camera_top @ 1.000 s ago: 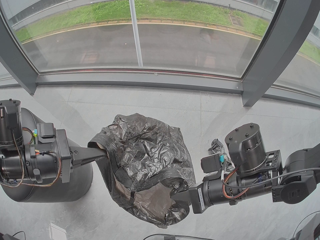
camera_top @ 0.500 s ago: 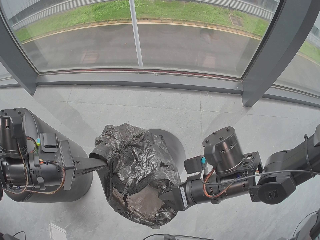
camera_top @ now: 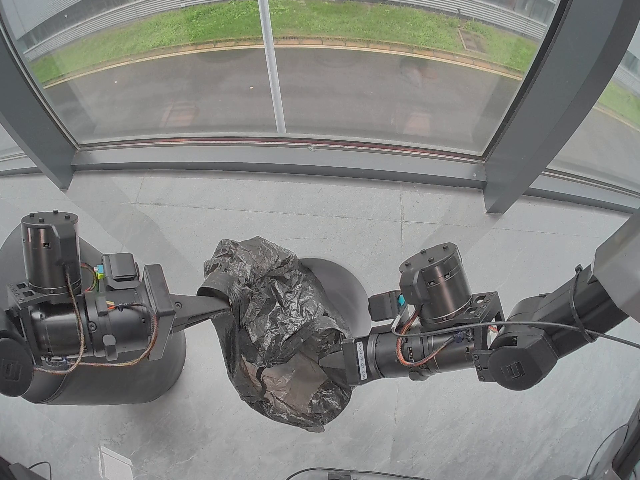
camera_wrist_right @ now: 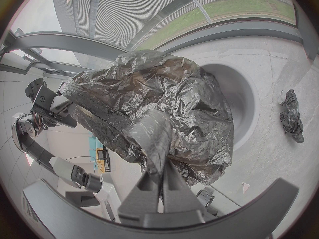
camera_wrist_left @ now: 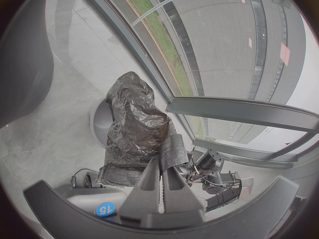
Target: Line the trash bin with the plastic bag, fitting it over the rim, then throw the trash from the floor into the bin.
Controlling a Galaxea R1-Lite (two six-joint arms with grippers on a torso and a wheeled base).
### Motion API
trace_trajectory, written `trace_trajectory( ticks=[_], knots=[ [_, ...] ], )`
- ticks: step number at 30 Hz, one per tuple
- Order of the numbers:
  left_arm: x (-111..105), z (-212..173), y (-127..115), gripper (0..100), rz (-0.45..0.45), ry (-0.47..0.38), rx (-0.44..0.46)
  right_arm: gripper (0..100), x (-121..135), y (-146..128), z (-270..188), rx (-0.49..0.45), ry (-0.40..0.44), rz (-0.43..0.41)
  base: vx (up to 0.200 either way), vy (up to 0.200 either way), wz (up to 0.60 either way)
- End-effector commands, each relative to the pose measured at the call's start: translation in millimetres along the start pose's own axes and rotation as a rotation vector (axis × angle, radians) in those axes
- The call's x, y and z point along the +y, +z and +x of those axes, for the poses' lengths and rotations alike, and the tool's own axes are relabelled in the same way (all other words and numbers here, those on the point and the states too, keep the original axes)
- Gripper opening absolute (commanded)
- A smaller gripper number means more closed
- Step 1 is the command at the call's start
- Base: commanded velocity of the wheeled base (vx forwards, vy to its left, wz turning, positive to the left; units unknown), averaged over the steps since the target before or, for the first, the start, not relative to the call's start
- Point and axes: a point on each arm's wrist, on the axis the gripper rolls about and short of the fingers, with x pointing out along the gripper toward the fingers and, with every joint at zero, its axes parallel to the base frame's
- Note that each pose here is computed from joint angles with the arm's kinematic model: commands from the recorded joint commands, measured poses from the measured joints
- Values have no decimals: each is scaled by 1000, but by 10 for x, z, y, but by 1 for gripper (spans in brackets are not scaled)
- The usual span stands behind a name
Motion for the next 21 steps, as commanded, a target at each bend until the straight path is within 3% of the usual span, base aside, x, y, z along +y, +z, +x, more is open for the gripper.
trace_trajectory(
  ticks=[1,13,21],
  knots=[
    [136,233,126,0,-28,36,0,0,-195,40,94,-14,-31,27,0,0,0],
    [270,448,446,0,-57,70,-50,0,-520,271,268,-116,-69,44,0,0,0],
    [193,466,591,0,-41,43,-88,0,-557,523,255,-191,-63,32,0,0,0]
  ],
)
